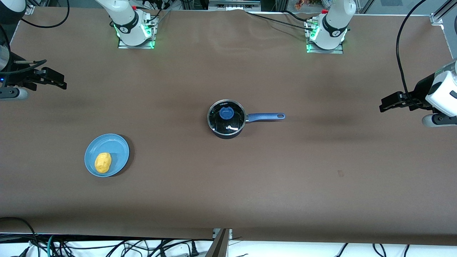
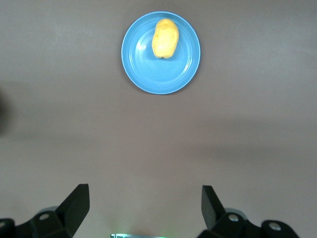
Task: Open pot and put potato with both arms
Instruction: 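Reach the left gripper to the glass lid knob on the black saucepan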
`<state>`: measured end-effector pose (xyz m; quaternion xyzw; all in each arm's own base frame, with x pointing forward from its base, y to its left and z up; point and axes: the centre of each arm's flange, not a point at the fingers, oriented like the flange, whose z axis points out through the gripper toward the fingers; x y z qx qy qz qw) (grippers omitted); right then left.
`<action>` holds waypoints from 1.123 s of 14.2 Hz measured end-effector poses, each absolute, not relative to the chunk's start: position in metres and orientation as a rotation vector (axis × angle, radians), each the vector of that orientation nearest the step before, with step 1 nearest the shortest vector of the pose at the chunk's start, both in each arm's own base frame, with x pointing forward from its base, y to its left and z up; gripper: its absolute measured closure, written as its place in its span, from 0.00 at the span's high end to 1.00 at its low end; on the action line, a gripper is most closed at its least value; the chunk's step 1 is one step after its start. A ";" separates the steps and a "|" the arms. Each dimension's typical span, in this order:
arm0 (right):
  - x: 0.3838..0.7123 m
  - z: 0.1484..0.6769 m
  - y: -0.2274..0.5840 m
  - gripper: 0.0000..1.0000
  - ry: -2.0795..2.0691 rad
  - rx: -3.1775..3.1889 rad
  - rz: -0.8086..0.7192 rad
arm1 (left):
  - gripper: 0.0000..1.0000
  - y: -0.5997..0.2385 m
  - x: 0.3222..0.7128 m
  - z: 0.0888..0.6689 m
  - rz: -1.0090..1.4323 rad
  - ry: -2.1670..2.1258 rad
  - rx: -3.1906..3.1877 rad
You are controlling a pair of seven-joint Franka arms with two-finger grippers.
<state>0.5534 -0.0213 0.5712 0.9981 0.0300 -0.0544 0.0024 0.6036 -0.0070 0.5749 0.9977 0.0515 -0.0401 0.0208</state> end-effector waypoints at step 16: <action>0.553 0.572 -0.025 1.00 0.085 3.126 -0.174 | 1.00 -0.323 0.584 0.465 -0.126 0.479 3.062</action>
